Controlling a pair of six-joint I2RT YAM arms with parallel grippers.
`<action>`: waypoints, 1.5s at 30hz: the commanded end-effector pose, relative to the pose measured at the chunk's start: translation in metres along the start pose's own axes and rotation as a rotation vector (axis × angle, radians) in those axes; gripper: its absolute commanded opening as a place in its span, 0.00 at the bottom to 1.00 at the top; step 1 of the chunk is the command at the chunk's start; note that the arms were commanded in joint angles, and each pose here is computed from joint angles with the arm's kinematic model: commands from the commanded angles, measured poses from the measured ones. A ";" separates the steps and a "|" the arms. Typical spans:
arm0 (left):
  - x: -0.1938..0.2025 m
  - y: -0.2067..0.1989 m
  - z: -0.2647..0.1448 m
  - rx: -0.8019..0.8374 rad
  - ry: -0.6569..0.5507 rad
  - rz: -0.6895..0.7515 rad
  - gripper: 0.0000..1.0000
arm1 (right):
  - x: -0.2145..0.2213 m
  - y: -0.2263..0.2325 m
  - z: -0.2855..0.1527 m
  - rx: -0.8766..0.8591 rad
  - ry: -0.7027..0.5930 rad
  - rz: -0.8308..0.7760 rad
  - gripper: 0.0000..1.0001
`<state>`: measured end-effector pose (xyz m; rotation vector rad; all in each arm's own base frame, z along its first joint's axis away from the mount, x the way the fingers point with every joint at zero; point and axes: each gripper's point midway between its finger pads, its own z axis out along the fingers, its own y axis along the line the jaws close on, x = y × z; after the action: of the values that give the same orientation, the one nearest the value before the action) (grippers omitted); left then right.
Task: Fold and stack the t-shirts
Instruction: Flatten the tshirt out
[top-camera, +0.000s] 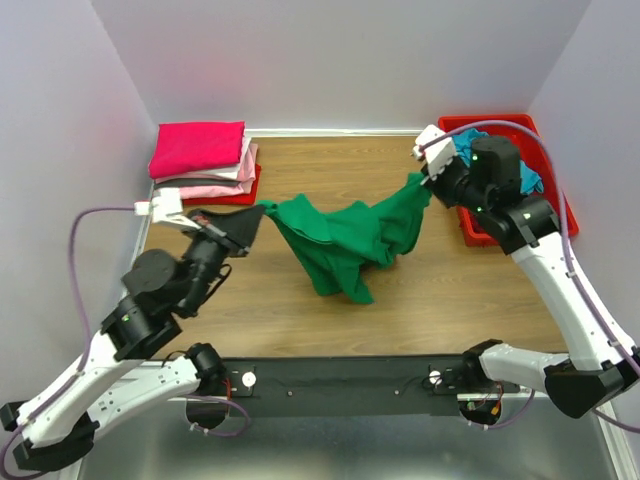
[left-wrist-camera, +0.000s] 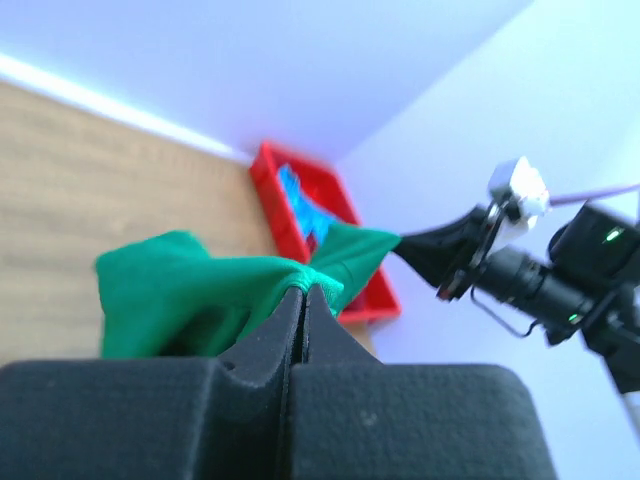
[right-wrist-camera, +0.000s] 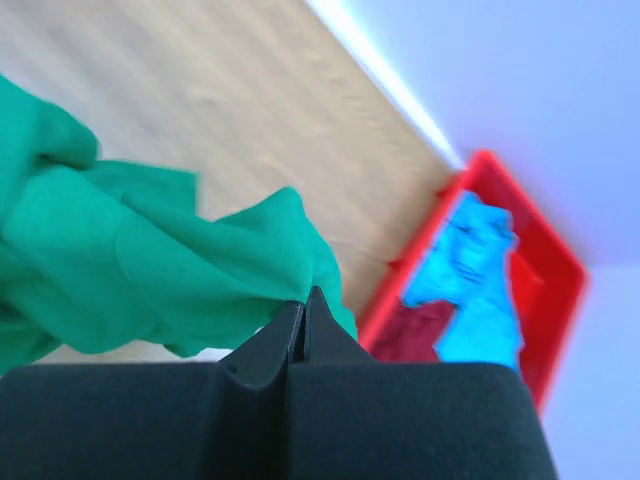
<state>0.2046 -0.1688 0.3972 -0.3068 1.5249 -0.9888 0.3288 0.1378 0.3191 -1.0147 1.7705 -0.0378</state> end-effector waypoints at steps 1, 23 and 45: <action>-0.052 0.001 -0.021 -0.037 -0.148 0.021 0.00 | -0.006 -0.043 -0.037 0.148 0.006 -0.010 0.00; -0.117 -0.047 -0.064 0.169 -0.272 0.105 0.00 | -0.058 -0.128 -0.104 0.386 -0.166 0.141 0.00; -0.067 -0.135 -0.037 0.530 -0.047 -0.017 0.00 | -0.151 -0.155 -0.055 0.212 -0.431 0.223 0.00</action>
<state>0.1833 -0.1856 0.5204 -0.0142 1.2421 -1.0720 0.3745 0.0860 0.5139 -0.6118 1.4976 -0.0419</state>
